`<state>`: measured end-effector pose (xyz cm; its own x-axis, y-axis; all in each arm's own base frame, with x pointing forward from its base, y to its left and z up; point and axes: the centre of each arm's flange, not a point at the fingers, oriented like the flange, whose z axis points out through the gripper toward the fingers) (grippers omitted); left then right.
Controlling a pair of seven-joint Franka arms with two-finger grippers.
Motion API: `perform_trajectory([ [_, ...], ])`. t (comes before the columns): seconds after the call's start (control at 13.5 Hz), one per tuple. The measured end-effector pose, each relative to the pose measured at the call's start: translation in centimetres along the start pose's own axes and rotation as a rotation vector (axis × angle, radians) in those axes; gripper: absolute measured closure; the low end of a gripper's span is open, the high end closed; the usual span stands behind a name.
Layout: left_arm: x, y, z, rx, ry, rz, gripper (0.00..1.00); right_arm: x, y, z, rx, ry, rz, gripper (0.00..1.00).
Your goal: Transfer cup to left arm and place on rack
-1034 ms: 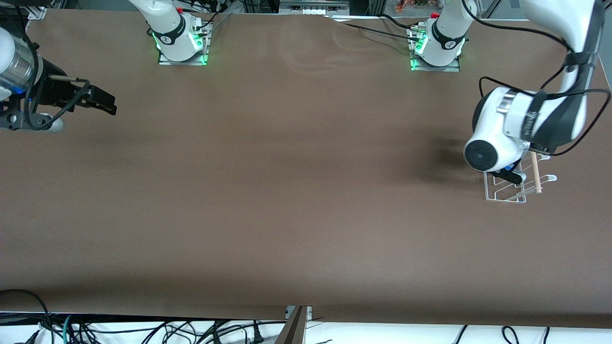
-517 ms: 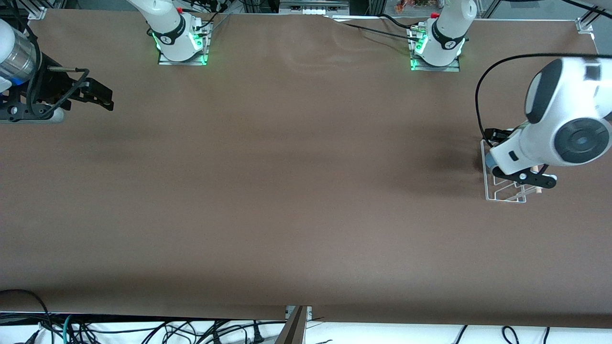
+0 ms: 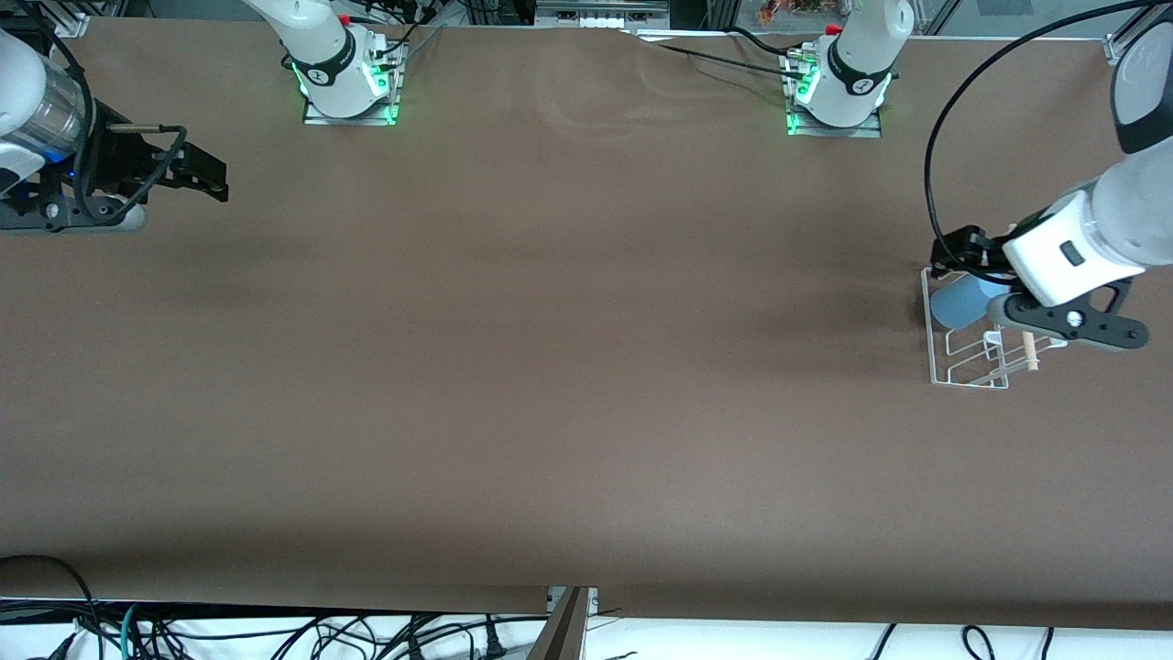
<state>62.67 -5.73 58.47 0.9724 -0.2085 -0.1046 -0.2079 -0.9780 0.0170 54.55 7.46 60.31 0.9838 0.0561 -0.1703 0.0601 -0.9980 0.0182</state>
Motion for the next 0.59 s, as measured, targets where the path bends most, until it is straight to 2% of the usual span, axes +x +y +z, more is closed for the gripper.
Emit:
perform_trajectory([
  [0.22,-2.6,-2.4,-0.4,-0.025,0.079,-0.11,0.0,0.9,-0.5,1.4,-0.002,-0.024,-0.008,0.01],
  [0.44,-6.2,-1.3,1.7,-0.011,0.085,-0.163,0.0,1.2,-0.5,1.7,-0.002,-0.031,-0.008,0.01],
  [0.59,-6.8,0.0,2.8,0.005,0.08,-0.156,0.0,1.2,-0.5,1.7,-0.002,-0.031,-0.009,0.01],
])
